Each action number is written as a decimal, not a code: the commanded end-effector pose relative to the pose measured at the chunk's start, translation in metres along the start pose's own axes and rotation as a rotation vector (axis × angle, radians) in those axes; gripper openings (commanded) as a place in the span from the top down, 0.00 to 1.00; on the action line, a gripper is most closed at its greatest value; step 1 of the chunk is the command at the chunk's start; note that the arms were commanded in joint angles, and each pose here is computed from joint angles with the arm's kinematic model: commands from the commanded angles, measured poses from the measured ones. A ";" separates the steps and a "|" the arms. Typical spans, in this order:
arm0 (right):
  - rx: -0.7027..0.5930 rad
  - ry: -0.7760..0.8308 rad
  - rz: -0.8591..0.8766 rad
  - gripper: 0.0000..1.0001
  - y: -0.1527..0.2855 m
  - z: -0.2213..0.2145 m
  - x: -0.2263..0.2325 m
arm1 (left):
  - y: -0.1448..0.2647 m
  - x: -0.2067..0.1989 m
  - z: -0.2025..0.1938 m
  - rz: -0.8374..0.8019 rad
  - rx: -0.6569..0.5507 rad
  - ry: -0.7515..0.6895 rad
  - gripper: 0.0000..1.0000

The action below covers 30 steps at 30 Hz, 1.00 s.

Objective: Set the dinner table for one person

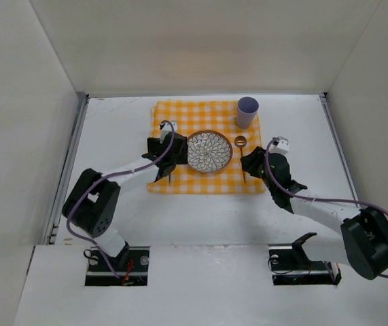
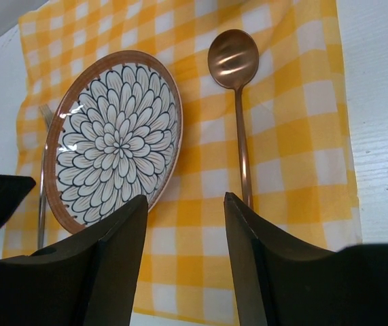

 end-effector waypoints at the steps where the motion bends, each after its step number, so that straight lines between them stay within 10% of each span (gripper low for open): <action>1: -0.113 -0.030 0.042 0.45 0.002 0.025 0.014 | 0.030 0.005 0.026 -0.041 -0.107 0.084 0.05; 15: -0.274 -0.145 -0.133 0.32 0.019 0.039 -0.022 | 0.063 0.115 0.010 0.160 -0.266 0.510 0.00; 22: -0.262 -0.171 -0.211 0.00 0.012 0.034 -0.038 | 0.059 0.158 -0.021 0.239 -0.255 0.738 0.00; 30: -0.203 -0.150 -0.244 0.00 -0.003 0.026 -0.041 | 0.050 0.163 -0.029 0.276 -0.217 0.778 0.00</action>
Point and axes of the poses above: each gripper's point midway between its finger pads, its own y axis back along the fingers, its own x axis along the line the jaws close on, z = x × y, the point moved 8 cm from there along y, back along the fingers, and after that the axes turned 10 degrees about y, right-handed, at the moved point
